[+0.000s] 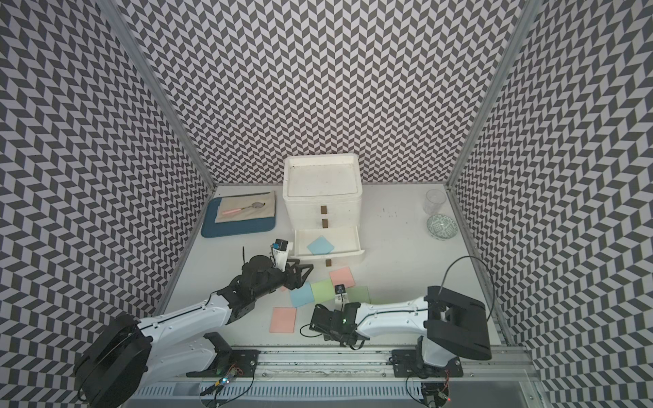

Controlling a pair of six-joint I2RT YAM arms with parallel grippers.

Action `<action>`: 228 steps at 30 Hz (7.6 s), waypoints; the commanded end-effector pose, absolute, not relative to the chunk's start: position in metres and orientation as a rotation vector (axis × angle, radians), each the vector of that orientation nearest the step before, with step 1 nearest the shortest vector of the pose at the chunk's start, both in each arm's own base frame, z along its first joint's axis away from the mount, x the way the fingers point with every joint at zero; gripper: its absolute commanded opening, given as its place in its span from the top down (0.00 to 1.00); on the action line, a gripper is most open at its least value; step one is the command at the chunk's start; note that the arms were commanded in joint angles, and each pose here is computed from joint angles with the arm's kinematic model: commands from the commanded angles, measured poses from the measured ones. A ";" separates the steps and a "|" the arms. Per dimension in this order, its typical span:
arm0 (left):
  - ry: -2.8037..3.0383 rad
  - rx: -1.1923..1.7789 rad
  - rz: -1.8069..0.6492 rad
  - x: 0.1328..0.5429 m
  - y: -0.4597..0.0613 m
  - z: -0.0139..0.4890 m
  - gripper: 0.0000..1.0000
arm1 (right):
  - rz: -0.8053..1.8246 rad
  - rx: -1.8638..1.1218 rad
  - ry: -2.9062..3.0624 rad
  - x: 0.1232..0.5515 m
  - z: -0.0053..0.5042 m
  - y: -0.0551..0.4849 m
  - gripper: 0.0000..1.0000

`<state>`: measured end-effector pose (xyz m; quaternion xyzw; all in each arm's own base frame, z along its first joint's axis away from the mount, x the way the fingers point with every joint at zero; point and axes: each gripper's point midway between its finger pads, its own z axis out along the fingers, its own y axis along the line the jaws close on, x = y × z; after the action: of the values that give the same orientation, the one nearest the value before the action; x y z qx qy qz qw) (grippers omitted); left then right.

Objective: Please put the sticky notes in the drawer by color
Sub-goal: Pick up the sticky notes from the center of the board, then place the sticky notes in the drawer.

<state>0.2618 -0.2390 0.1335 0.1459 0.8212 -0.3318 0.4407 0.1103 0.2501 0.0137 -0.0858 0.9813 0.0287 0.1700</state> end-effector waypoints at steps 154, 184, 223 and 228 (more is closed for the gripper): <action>1.604 0.455 -1.823 0.276 -0.269 0.322 0.94 | 1.716 -0.704 1.771 0.251 0.302 0.279 0.61; 1.907 0.172 -0.823 0.324 -0.194 0.184 0.34 | 1.256 -0.176 2.160 0.352 0.170 0.277 0.87; 1.900 0.197 -0.820 0.319 -0.200 0.182 0.34 | 0.744 -0.519 2.262 0.331 0.139 0.321 0.38; 1.904 0.200 -0.820 0.320 -0.201 0.182 0.34 | 0.638 -0.449 2.298 0.357 0.122 0.315 0.39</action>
<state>0.3208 -0.1985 0.1756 0.0743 0.7963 -0.3403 0.4945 0.3384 0.3172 0.1153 -0.1845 0.8905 0.2613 0.3235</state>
